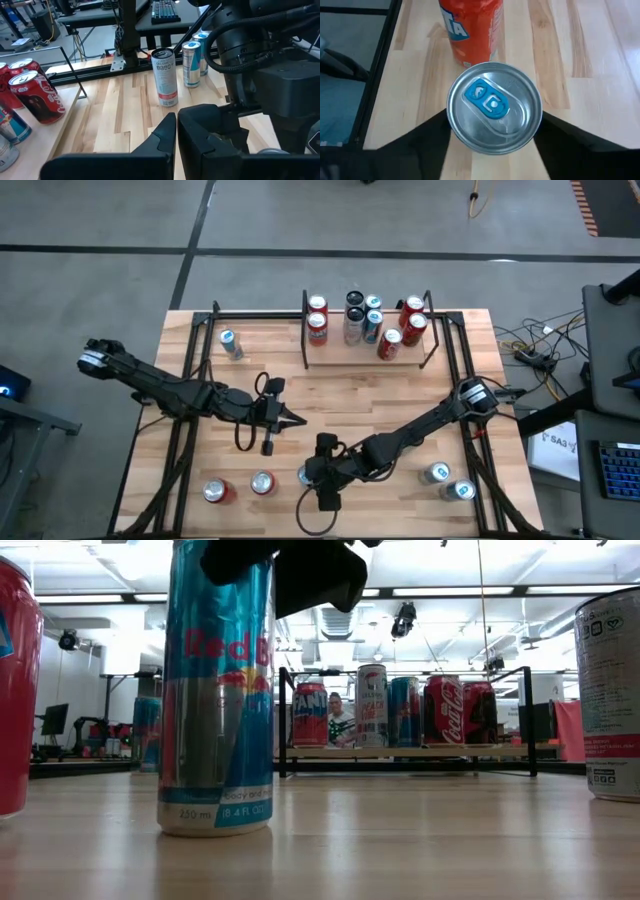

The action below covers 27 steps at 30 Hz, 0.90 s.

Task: Place canned beverage on shelf
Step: Put the blue soda can on the shelf

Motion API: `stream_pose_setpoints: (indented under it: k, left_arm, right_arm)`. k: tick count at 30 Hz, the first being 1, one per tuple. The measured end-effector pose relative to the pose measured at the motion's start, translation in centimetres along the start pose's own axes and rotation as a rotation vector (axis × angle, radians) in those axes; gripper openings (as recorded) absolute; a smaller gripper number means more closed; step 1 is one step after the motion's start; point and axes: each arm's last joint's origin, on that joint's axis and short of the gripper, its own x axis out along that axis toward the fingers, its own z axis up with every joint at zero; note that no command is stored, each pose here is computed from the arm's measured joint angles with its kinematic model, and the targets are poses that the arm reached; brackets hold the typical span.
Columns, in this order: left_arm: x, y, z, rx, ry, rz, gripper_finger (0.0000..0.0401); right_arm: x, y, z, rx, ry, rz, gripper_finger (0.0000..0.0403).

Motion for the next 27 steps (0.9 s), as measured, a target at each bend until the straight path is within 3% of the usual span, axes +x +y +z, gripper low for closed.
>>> stream_pose_setpoints:
  k: [3,9,21,27]
  left_arm:
    - [0.0,0.0,0.0,0.0,-0.001,0.0,0.0]
    - [0.0,0.0,0.2,0.013,-0.017,0.001,0.0]
    - [-0.3,0.5,3.2,0.176,-0.113,0.069,0.0]
    - [-0.3,1.6,3.7,0.241,-0.108,0.148,0.0]
  right_arm:
    - [-0.1,0.0,0.1,-0.026,-0.003,0.001,0.02]
    - [-2.0,-0.4,0.4,-0.076,0.027,0.004,0.02]
    - [-14.8,-5.3,3.1,-0.118,-0.068,-0.156,0.02]
    - [-18.3,-9.9,2.8,-0.124,-0.109,-0.229,0.02]
